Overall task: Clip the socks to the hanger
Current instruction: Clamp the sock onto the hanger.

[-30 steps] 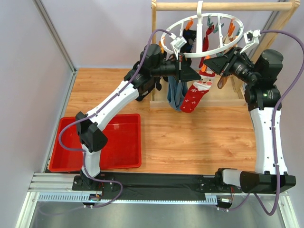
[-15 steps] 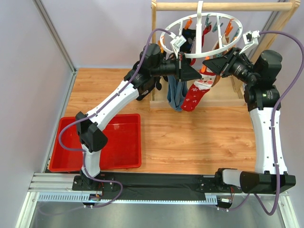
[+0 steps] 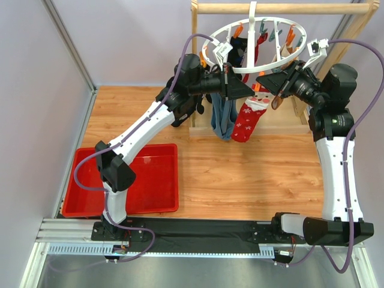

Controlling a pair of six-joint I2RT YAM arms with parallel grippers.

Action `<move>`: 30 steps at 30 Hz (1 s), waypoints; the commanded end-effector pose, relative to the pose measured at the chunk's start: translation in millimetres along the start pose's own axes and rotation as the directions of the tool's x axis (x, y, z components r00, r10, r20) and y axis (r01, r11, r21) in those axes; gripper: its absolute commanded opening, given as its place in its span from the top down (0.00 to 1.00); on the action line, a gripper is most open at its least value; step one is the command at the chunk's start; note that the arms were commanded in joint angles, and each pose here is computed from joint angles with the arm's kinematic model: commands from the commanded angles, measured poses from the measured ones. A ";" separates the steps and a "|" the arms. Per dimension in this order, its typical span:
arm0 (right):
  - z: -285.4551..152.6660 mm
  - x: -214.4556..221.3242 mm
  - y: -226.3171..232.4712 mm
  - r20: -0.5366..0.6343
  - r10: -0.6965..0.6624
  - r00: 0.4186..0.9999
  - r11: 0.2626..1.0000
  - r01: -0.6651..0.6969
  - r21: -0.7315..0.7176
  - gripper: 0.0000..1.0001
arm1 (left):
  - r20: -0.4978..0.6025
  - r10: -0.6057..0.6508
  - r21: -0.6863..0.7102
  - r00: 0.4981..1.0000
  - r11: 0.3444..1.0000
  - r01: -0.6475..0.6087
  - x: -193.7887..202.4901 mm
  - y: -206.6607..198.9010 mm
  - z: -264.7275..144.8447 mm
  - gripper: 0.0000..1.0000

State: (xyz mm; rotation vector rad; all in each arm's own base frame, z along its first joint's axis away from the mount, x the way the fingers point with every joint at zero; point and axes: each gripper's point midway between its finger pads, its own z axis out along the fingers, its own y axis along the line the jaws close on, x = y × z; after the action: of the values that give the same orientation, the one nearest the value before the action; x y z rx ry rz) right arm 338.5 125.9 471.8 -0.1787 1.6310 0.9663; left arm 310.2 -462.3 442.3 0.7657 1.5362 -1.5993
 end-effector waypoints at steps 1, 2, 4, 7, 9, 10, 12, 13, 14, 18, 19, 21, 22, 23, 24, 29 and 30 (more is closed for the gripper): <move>-12.2 -0.5 22.6 0.000 -0.029 1.000 0.998 0.029 -0.053 0.98 | 0.061 0.039 0.039 0.997 0.998 -0.042 -24.6 -17.6 -2.1 1.00; -12.2 -0.7 22.4 0.000 -0.029 1.000 0.998 0.029 -0.052 0.96 | 0.065 0.041 0.043 0.997 0.998 -0.044 -25.8 -18.6 -2.1 1.00; -12.2 -0.9 21.0 0.000 -0.032 0.999 0.998 0.032 -0.046 0.88 | 0.067 0.039 0.050 0.997 0.998 -0.042 -26.7 -20.6 -2.2 1.00; -12.6 -1.8 21.7 0.002 -0.038 0.999 0.998 0.038 -0.043 0.71 | 0.068 0.038 0.051 0.997 0.998 -0.042 -26.9 -20.8 -2.2 1.00; -13.4 -2.6 21.4 0.004 -0.038 0.999 0.999 0.039 -0.037 0.61 | 0.068 0.035 0.051 0.997 0.998 -0.038 -26.6 -21.3 -1.8 1.00; -13.4 -2.6 21.1 0.006 -0.038 0.999 0.999 0.039 -0.033 0.58 | 0.068 0.034 0.054 0.997 0.998 -0.038 -26.9 -21.7 -1.5 1.00; -13.3 -2.5 19.9 0.005 -0.037 0.999 0.999 0.037 -0.027 0.46 | 0.070 0.031 0.055 0.997 0.998 -0.035 -27.6 -21.5 -1.7 1.00; -13.6 -2.7 19.2 0.007 -0.041 0.999 0.999 0.041 -0.021 0.43 | 0.068 0.028 0.054 0.997 0.998 -0.032 -26.9 -20.3 -1.1 1.00; -13.2 -3.1 17.4 0.007 -0.037 0.999 0.999 0.038 -0.014 0.36 | 0.071 0.025 0.051 0.997 0.998 -0.028 -27.7 -20.1 -1.1 1.00; -17.8 -3.5 12.2 0.000 -0.043 0.999 0.998 0.043 0.046 0.22 | 0.075 0.001 0.033 0.997 0.999 -0.003 -28.1 -15.3 -1.0 1.00; -20.1 -7.8 9.3 0.013 -0.062 0.998 0.995 0.061 0.076 0.18 | 0.071 -0.008 0.024 0.997 1.000 0.007 -27.0 -13.0 -1.4 1.00; -25.1 -7.0 6.2 0.008 -0.065 0.998 0.991 0.063 0.117 0.07 | 0.080 -0.011 0.000 0.997 1.000 0.011 -28.1 -9.0 -1.6 0.88; -28.2 -11.0 2.6 0.019 -0.083 0.996 0.985 0.079 0.155 0.02 | 0.084 0.000 0.001 0.996 1.000 0.000 -28.3 -10.0 -2.8 0.79; -30.3 -11.6 1.8 0.019 -0.090 0.996 0.982 0.086 0.171 0.00 | 0.094 0.000 -0.013 0.996 1.000 0.001 -29.8 -8.5 -3.5 0.71; -33.9 -8.2 -1.5 0.006 -0.083 0.997 0.977 0.080 0.198 0.00 | 0.099 -0.003 -0.027 0.995 1.000 0.006 -29.2 -6.8 -4.0 0.63; -58.2 -7.8 -24.8 0.003 -0.107 0.994 0.913 0.097 0.395 0.00 | 0.067 -0.004 -0.131 0.998 0.991 0.012 -22.3 -1.9 -19.2 0.17; -65.7 -1.8 -30.8 -0.010 -0.092 0.996 0.894 0.087 0.439 0.00 | 0.053 -0.020 -0.155 0.998 0.988 0.028 -12.7 4.3 -21.4 0.13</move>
State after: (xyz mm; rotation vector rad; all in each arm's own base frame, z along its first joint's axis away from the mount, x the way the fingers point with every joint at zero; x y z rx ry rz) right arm 323.6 88.2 461.0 -0.0314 1.7365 0.6795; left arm 328.3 -459.0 434.5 0.6381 1.6133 -1.5460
